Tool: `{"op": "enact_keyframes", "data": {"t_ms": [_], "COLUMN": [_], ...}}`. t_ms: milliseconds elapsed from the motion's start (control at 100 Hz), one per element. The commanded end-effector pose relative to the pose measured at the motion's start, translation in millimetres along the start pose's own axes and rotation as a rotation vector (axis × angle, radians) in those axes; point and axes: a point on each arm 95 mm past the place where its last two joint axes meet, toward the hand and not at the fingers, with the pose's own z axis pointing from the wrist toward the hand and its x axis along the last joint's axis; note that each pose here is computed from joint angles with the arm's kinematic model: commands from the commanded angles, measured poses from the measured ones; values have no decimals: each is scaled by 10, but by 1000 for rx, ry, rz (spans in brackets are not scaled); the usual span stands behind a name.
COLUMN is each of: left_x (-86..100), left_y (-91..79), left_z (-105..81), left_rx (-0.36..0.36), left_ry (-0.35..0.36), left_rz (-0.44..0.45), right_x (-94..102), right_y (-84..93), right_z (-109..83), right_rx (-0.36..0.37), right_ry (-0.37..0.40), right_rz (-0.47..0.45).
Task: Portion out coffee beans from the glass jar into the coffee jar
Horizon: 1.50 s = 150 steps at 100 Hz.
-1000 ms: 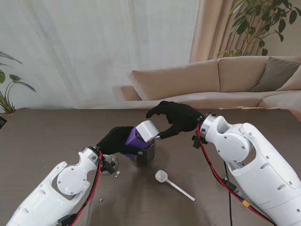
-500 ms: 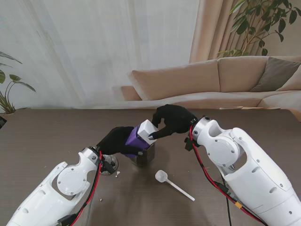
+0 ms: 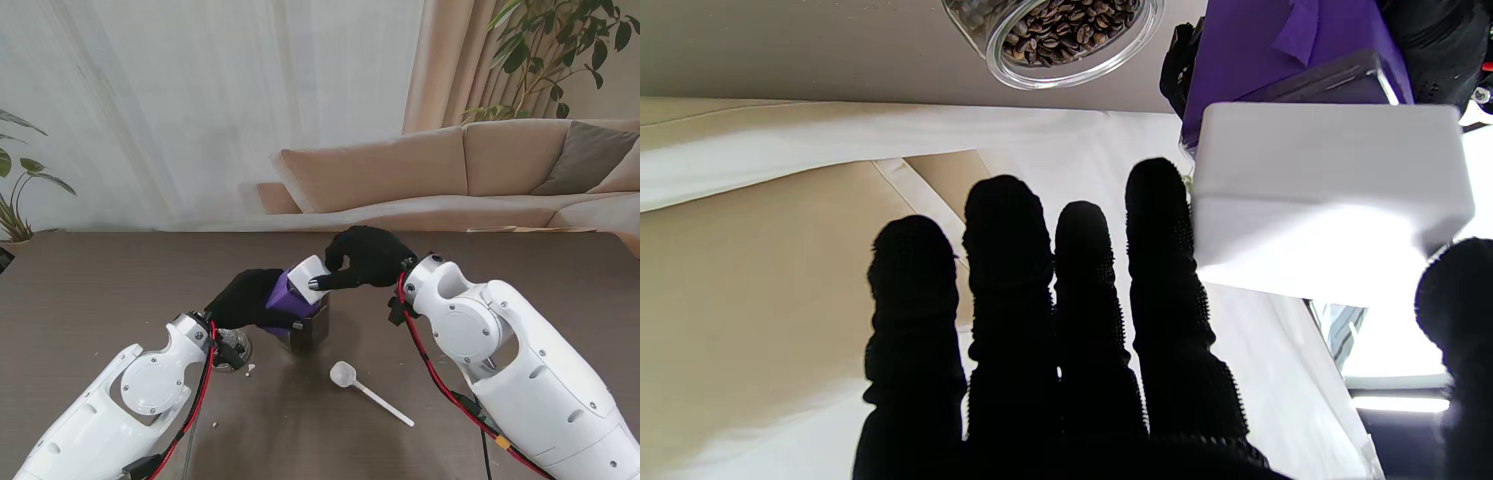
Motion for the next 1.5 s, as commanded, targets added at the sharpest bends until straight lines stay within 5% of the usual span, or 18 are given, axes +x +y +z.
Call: {"op": "enact_keyframes", "data": {"t_ms": [0, 250, 470, 760, 1040, 1490], "left_x": [35, 36, 36, 37, 38, 41], "left_y": [15, 12, 7, 9, 3, 9], "left_z": [16, 17, 11, 11, 15, 12], "left_rx": [-9, -11, -12, -17, -19, -16], "left_ry": [6, 7, 6, 3, 5, 4], "left_rz": [-4, -4, -2, -1, -1, -3], "right_x": [35, -23, -160, -189, -101, -34], "right_y": [20, 206, 281, 177, 13, -116], "right_z": [-40, -142, -170, -143, -66, -37], "right_rx": [-4, -34, 21, -4, -35, -45], "right_ry": [-8, -59, 27, 103, 162, 159], "right_rz": [6, -15, -54, -135, -122, 6]}}
